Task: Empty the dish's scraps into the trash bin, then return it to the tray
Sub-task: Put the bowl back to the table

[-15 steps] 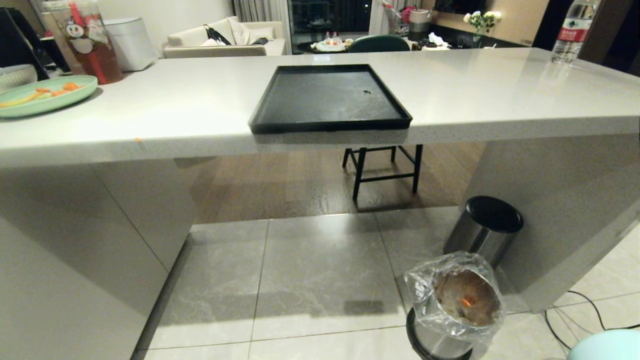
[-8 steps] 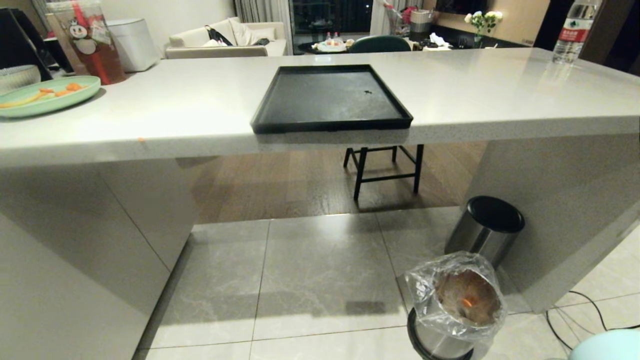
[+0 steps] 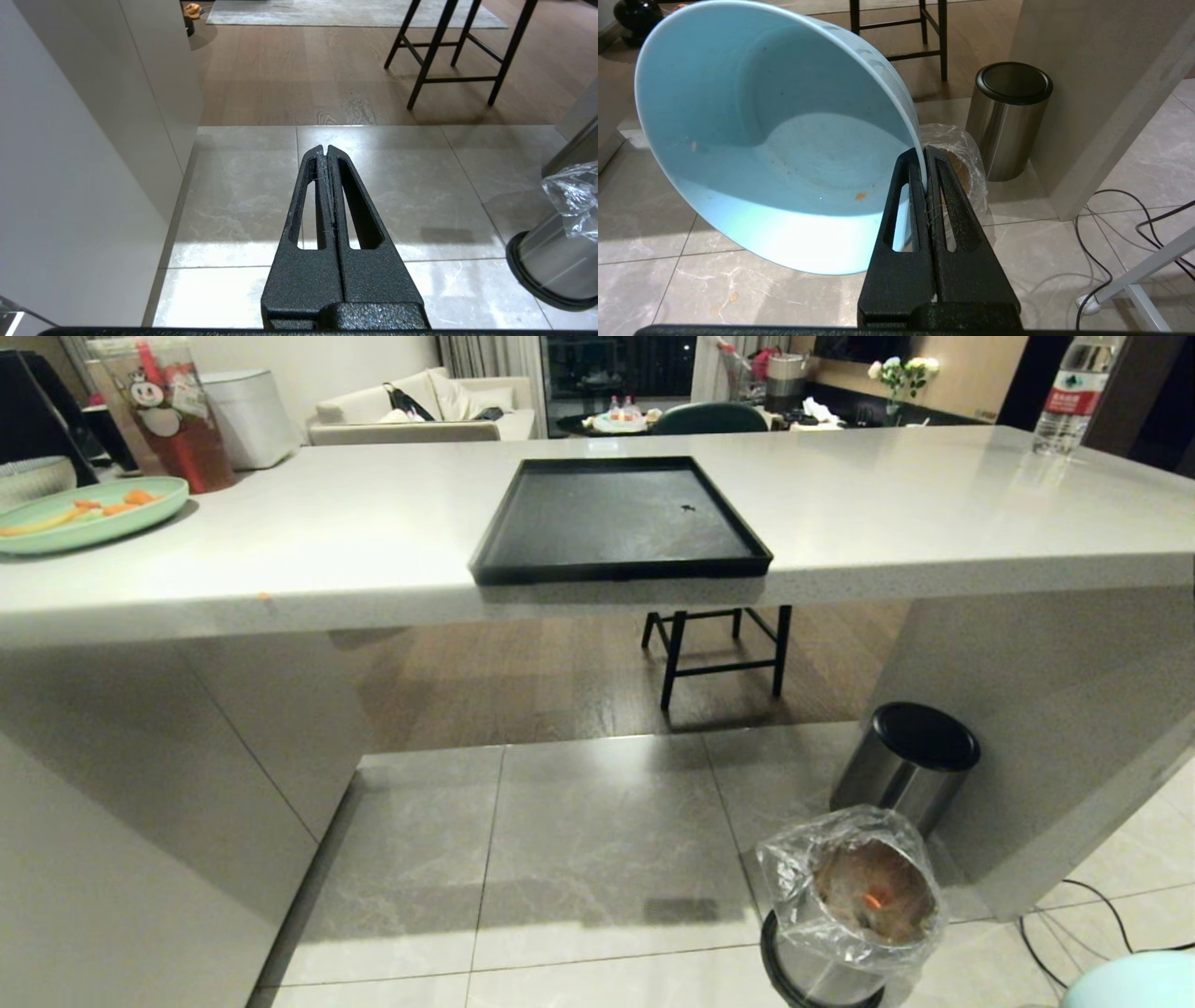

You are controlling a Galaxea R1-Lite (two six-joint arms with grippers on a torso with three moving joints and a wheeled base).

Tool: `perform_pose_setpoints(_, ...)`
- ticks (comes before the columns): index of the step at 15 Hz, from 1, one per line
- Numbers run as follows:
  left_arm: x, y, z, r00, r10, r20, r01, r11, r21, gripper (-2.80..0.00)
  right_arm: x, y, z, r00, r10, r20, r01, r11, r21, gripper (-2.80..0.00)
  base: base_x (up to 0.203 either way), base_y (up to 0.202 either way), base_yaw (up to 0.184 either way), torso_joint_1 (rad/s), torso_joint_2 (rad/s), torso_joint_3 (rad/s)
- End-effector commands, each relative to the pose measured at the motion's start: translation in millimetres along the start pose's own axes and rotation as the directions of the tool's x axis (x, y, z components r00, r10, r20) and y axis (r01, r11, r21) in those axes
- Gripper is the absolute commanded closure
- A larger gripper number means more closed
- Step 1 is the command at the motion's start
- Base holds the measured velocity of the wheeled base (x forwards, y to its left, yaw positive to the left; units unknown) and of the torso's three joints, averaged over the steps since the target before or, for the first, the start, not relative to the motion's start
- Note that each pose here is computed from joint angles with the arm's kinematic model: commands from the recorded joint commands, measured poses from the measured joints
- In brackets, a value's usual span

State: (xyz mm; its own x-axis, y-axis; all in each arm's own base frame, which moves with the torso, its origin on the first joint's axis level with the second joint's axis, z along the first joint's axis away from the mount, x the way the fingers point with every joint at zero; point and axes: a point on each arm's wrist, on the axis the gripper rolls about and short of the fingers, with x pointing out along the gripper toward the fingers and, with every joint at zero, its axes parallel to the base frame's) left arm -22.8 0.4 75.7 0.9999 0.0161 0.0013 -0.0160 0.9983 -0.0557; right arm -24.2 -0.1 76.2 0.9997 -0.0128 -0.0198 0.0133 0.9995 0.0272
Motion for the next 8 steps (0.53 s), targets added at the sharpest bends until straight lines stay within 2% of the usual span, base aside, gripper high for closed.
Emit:
perform_pose_setpoints(1, 0.1, 0.0, 0.0, 1.000, 0.001, -0.001, -0.001, 1.000, -0.001, 0.00, 0.1, 0.0, 0.0, 1.000, -0.001, -0.002, 0.001, 1.000, 0.000, 0.00, 0.000, 0.000, 0.000, 0.000, 0.00, 0.000)
perform_pose_setpoints(8, 0.1, 0.0, 0.0, 1.000, 0.000, -0.001, 0.000, 1.000, -0.001, 0.00, 0.1, 0.0, 0.0, 1.000, 0.000, -0.002, 0.000, 1.000, 0.000, 0.00, 0.000, 0.000, 0.000, 0.000, 0.00, 0.000)
